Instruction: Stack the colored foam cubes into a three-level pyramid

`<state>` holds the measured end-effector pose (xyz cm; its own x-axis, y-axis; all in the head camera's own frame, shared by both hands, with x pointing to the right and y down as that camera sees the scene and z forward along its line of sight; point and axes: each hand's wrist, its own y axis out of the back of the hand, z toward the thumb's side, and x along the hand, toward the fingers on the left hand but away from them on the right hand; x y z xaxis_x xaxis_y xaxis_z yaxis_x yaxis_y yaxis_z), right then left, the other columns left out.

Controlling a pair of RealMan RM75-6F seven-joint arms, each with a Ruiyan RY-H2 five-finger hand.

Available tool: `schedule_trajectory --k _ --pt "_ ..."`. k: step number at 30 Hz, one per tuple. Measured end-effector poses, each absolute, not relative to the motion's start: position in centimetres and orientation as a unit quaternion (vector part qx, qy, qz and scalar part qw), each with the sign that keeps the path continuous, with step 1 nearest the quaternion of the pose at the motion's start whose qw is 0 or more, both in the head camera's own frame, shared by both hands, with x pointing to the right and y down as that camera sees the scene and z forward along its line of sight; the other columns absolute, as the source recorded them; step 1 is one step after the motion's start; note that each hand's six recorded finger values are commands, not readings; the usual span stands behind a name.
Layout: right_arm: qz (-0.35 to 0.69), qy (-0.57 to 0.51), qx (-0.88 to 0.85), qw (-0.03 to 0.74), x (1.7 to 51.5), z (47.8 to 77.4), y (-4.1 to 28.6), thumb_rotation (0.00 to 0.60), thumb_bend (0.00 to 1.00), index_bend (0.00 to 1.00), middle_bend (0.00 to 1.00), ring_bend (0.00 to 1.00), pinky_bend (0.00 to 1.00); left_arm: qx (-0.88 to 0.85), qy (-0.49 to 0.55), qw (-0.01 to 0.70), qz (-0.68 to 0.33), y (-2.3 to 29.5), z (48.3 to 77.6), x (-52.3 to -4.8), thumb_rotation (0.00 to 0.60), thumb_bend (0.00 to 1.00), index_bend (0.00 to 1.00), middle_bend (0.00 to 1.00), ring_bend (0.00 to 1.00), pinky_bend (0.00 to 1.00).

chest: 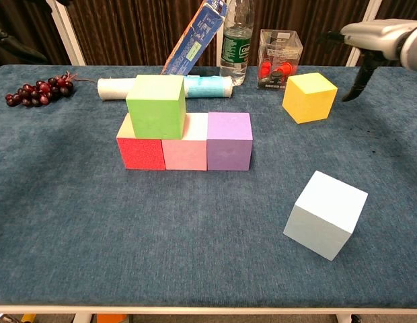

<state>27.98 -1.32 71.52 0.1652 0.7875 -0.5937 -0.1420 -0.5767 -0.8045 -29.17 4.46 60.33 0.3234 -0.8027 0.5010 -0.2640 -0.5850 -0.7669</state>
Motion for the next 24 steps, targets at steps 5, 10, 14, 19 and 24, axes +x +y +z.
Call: schedule_trajectory --k 5,10,14,19,24 --pt "0.599 -0.236 -0.657 0.392 27.1 72.7 -1.5 0.6 0.03 0.0 0.17 0.0 0.0 -0.757 0.362 0.288 -0.461 4.5 60.1 -29.6 0.6 0.06 0.17 0.12 0.16 0.09" --pt "0.59 -0.235 -0.66 0.4 26.1 73.6 -2.0 0.6 0.03 0.0 0.18 0.0 0.0 -0.755 0.369 0.283 -0.463 4.4 60.1 -30.2 0.6 0.06 0.17 0.12 0.16 0.09" --pt "0.585 -0.228 -0.662 0.409 25.3 74.3 -2.3 0.6 0.05 0.0 0.21 0.0 0.0 -0.752 0.376 0.279 -0.463 4.2 60.0 -30.6 0.6 0.06 0.17 0.12 0.16 0.09" --pt "0.578 -0.222 -0.669 0.411 24.6 75.1 -2.2 0.6 0.15 0.0 0.36 0.0 0.0 -0.75 0.384 0.273 -0.464 4.1 60.0 -31.3 0.6 0.06 0.17 0.12 0.16 0.09" --pt "0.568 -0.242 -0.674 0.406 25.1 74.6 -1.9 0.6 0.21 0.06 0.46 0.03 0.0 -0.748 0.39 0.269 -0.464 4.2 59.9 -31.9 0.6 0.06 0.17 0.12 0.16 0.09"
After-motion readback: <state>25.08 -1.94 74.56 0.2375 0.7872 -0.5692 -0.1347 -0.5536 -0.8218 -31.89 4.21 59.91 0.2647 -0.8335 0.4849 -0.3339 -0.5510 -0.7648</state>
